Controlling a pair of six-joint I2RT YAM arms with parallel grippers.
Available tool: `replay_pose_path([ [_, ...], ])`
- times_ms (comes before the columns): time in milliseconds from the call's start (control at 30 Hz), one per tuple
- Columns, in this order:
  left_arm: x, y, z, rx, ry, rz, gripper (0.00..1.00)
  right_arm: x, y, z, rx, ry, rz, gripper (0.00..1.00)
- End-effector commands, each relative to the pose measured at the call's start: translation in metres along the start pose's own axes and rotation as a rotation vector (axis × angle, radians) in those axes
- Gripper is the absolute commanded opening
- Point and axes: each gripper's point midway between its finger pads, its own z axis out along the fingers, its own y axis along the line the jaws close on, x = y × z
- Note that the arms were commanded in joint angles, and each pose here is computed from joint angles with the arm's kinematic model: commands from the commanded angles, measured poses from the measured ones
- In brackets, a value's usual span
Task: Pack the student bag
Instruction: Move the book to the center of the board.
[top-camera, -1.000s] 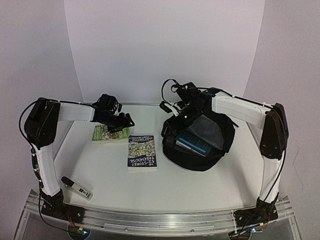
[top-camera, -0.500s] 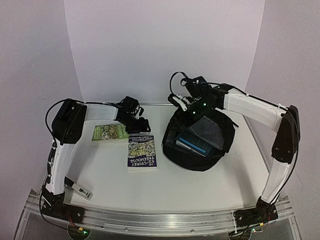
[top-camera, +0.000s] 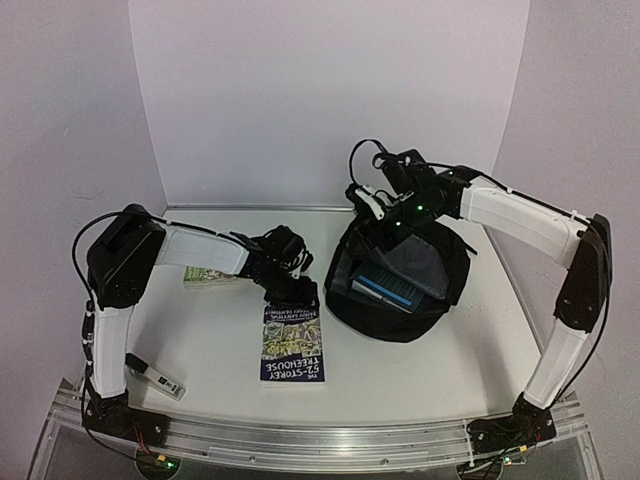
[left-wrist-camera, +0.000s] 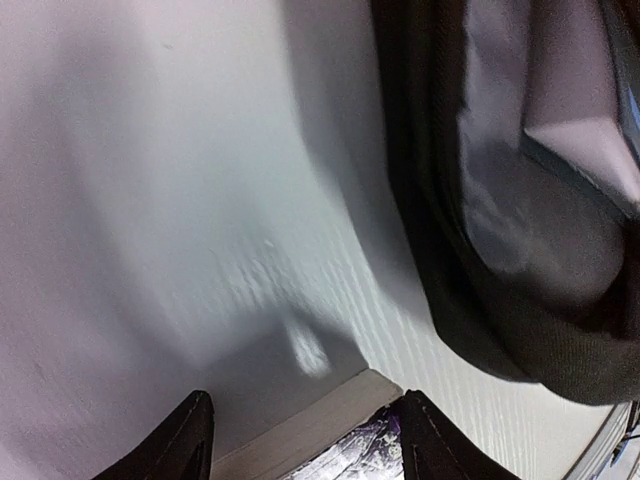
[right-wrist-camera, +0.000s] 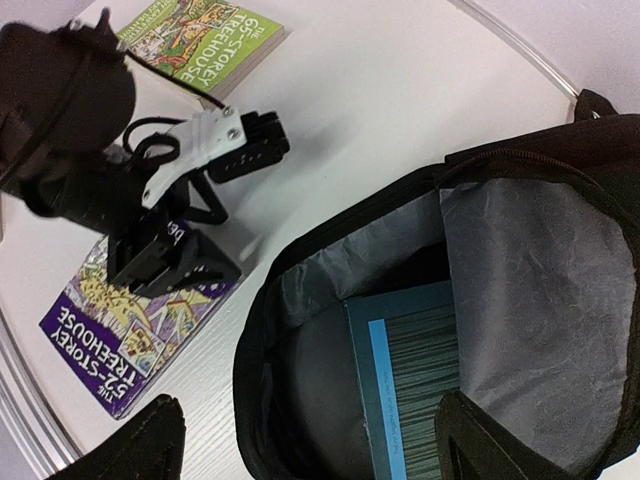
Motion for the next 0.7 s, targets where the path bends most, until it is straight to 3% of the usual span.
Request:
replay_pose_path([
  [0, 0.023, -0.015, -0.015, -0.003, 0.012, -0.035, 0.67, -0.009, 0.000, -0.018, 0.009, -0.046, -0.017, 0.87],
  [200, -0.026, 0.018, -0.079, -0.076, -0.188, -0.113, 0.83, -0.007, 0.003, -0.014, -0.014, -0.036, -0.009, 0.87],
  [367, -0.079, 0.093, -0.133, -0.206, -0.370, -0.243, 0.88, -0.004, 0.004, -0.014, -0.017, -0.033, -0.008, 0.87],
  [533, -0.122, 0.150, -0.142, -0.299, -0.410, -0.265, 0.91, -0.002, 0.005, -0.014, -0.020, -0.029, -0.009, 0.87],
  [667, -0.150, 0.174, -0.134, -0.309, -0.415, -0.261, 0.91, 0.000, 0.004, -0.015, -0.017, -0.027, -0.012, 0.87],
])
